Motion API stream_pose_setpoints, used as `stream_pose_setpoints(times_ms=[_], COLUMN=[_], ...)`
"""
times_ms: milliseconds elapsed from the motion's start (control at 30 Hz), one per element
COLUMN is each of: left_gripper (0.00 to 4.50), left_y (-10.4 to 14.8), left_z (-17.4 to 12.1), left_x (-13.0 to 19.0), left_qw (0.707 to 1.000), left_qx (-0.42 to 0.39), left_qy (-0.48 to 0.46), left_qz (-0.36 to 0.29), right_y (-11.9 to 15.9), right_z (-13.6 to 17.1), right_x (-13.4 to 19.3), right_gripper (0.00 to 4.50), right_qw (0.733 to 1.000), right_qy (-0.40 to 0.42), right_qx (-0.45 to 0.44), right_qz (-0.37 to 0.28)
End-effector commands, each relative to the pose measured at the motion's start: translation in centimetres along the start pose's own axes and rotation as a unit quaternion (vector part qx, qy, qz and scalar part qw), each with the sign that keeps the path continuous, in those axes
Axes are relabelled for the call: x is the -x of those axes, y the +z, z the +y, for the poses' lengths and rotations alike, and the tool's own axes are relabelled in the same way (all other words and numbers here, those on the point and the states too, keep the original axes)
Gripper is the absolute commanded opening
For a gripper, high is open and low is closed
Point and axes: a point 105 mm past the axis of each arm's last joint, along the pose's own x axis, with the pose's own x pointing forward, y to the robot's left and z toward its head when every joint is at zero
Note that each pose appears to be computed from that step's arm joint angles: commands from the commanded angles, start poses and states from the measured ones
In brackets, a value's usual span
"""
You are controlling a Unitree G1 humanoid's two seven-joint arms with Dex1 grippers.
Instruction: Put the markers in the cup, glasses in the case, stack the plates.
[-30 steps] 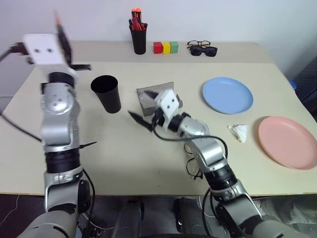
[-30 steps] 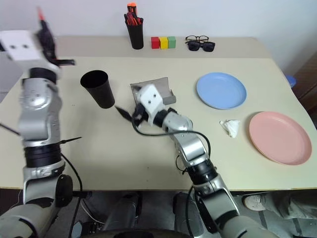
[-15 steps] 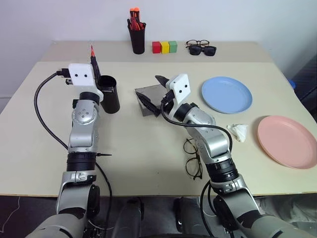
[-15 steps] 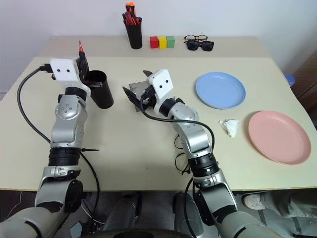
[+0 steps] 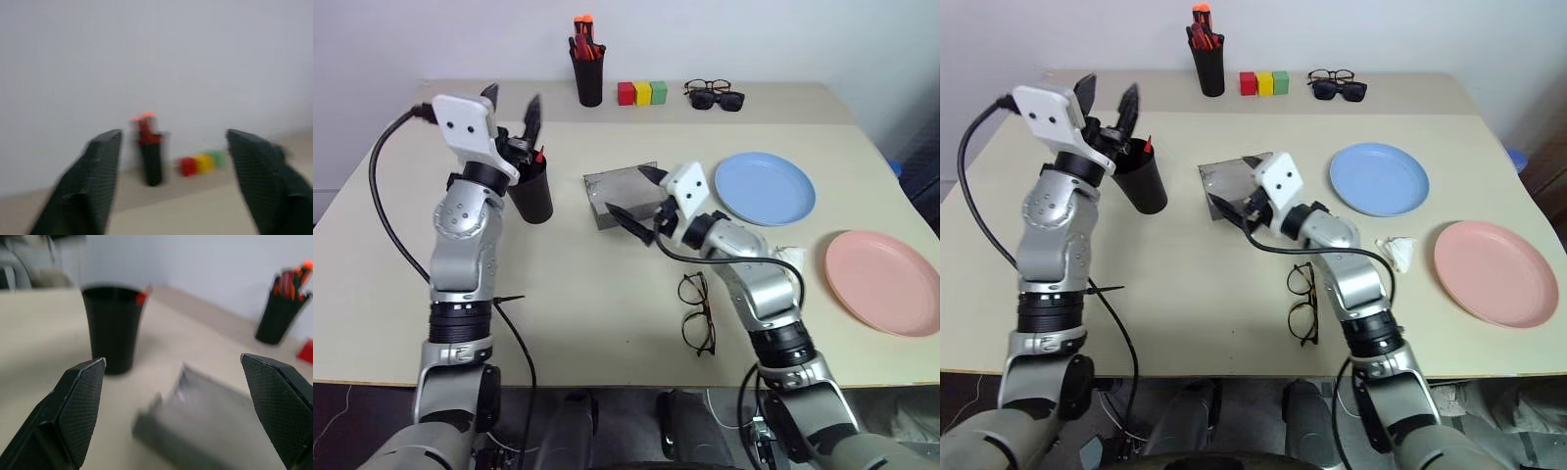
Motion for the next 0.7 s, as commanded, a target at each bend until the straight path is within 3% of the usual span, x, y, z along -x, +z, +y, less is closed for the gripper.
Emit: stream_pose_setpoints(times_ms=[33, 100, 233, 467, 567, 700], left_gripper=[4.44, 4.44, 4.44, 4.44, 3.57, 1.53], left_y=[-2.2, -5.1, -8.5, -12.8, -13.2, -13.2], left_z=[-3.9, -5.0, -7.0, -9.0, -9.1, -9.3], left_x=[-0.3, 0.0, -0.3, -0.4, -0.9, -1.3], left_qw=[0.986, 0.969, 0.94, 0.888, 0.883, 0.88], left_qx=[-0.016, -0.013, 0.026, 0.04, 0.05, 0.049], left_qy=[-0.126, -0.154, -0.195, -0.283, -0.294, -0.312], left_qz=[0.103, 0.191, 0.28, 0.361, 0.363, 0.355], right_y=[1.5, 0.5, -0.6, -0.8, -0.9, -1.2], right_z=[-0.6, -1.4, -2.5, -1.8, -1.6, -1.3], right_x=[2.2, 3.7, 5.7, 6.5, 6.9, 7.6], right_gripper=[4.5, 4.5, 4.5, 4.5, 4.5, 4.5], right_qw=[1.0, 0.999, 0.997, 0.996, 0.996, 0.995], right_qy=[0.016, 0.013, -0.005, -0.02, -0.032, -0.042], right_qx=[0.02, 0.028, 0.044, 0.047, 0.044, 0.04], right_qz=[-0.009, 0.023, 0.061, 0.07, 0.073, 0.084])
